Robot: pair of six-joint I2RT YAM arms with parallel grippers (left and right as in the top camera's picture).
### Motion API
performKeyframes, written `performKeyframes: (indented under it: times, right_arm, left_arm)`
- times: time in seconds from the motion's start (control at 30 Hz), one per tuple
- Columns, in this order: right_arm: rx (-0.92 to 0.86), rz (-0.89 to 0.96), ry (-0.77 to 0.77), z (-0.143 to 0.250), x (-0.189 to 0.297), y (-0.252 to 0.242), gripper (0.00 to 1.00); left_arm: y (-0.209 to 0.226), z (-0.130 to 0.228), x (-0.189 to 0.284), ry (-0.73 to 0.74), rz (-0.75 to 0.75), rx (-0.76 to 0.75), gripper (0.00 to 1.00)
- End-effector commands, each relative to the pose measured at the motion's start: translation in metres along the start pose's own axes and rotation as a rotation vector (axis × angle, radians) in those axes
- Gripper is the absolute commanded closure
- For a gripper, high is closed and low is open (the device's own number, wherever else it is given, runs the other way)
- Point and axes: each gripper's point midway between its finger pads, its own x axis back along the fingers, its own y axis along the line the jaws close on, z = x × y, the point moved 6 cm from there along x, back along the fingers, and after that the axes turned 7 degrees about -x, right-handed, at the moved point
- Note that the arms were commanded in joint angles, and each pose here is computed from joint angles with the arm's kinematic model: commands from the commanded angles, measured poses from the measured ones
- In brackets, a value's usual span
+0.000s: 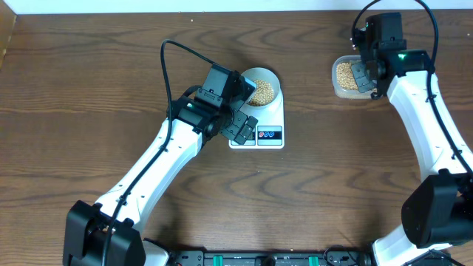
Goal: Scoop item into bowl and weigh 50g on scale
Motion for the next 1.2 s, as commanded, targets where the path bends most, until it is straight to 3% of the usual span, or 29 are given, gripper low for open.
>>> performKeyframes:
  times: [0.0,0.37,0.47,0.8,1.17]
  right_arm:
    - [-0.009,-0.105,-0.05,-0.008,0.007,0.011,0.99]
    - [0.109,-0.746,-0.321,-0.043,0.048,0.089,0.99]
    - [0.165,-0.839,-0.368,-0.048,0.06,0.114,0.99]
    - [0.275,-0.923,-0.311,-0.037,0.061,0.178,0.99]
    - [0.296,-0.843,-0.249,-0.031,0.029,0.197,0.99]
  left_arm:
    - [0.002,-0.002,0.006,-0.015,-0.011,-0.015,0.0]
    - [0.002,-0.002,0.006,-0.015,-0.011,-0.015,0.0]
    - [0.002,-0.002,0.006,-0.015,-0.011,-0.015,0.0]
    - [0.002,-0.002,0.006,-0.015,-0.011,-0.015,0.0]
    - [0.002,-0.002,0.006,-0.015,-0.011,-0.015,0.01]
